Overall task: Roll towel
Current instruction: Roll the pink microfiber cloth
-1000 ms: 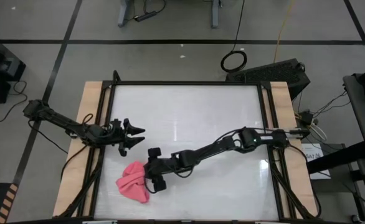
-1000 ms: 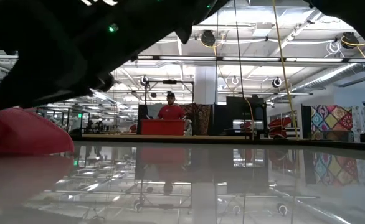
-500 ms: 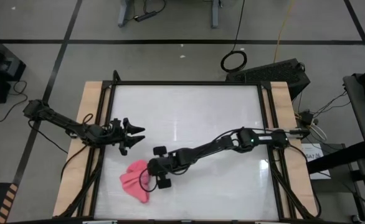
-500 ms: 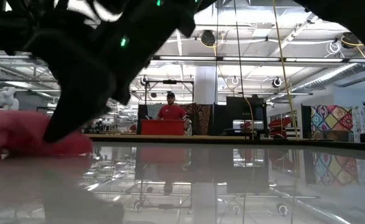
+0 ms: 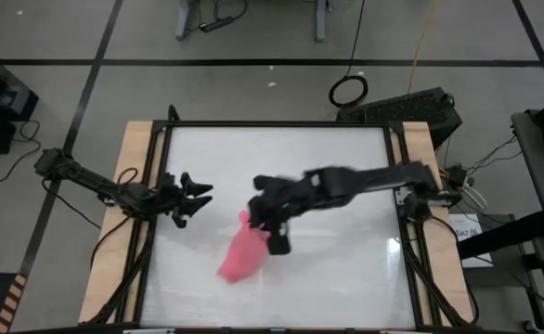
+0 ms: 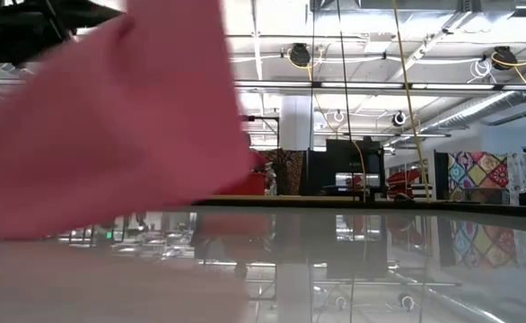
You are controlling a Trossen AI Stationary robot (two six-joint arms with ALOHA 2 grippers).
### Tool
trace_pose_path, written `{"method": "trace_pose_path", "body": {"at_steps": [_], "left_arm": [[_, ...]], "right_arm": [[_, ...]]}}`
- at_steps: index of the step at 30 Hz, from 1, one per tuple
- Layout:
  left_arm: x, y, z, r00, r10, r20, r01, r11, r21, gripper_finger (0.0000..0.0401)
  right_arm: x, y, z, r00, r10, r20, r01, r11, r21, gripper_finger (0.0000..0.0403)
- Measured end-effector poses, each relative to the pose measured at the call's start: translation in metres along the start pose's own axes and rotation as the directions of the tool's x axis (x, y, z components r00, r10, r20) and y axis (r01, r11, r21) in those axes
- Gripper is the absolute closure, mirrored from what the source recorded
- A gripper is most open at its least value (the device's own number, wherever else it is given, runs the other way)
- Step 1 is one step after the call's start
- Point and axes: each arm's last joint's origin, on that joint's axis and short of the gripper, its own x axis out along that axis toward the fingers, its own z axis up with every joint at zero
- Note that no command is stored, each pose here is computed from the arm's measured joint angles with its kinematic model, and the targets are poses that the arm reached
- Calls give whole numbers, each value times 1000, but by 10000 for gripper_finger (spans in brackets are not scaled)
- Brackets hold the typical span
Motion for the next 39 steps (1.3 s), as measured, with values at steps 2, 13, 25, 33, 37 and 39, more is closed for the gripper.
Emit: {"method": "trace_pose_path", "body": {"at_steps": [2,13,25,33,37,39], "left_arm": [[0,-1,2,1000,-7,19,7,1000,4,182],[5,-5,3,999,-35,-3,35,999,13,182],[58,-35,1,935,-266,-234,279,960,25,182],[106,-44,-14,880,-309,-360,345,938,40,182],[126,-41,-28,849,-302,-434,349,937,31,182],[133,-38,-33,839,-267,-475,321,946,36,182]], "right_arm": [[-23,2,9,993,98,69,-101,994,44,402],[-72,14,5,950,313,12,-309,928,208,403],[-69,4,0,961,272,-42,-260,948,186,403],[-69,0,0,967,252,-39,-240,953,184,403],[-69,0,0,968,249,-40,-237,953,187,403],[-69,0,0,971,235,-40,-224,957,187,403]]}}
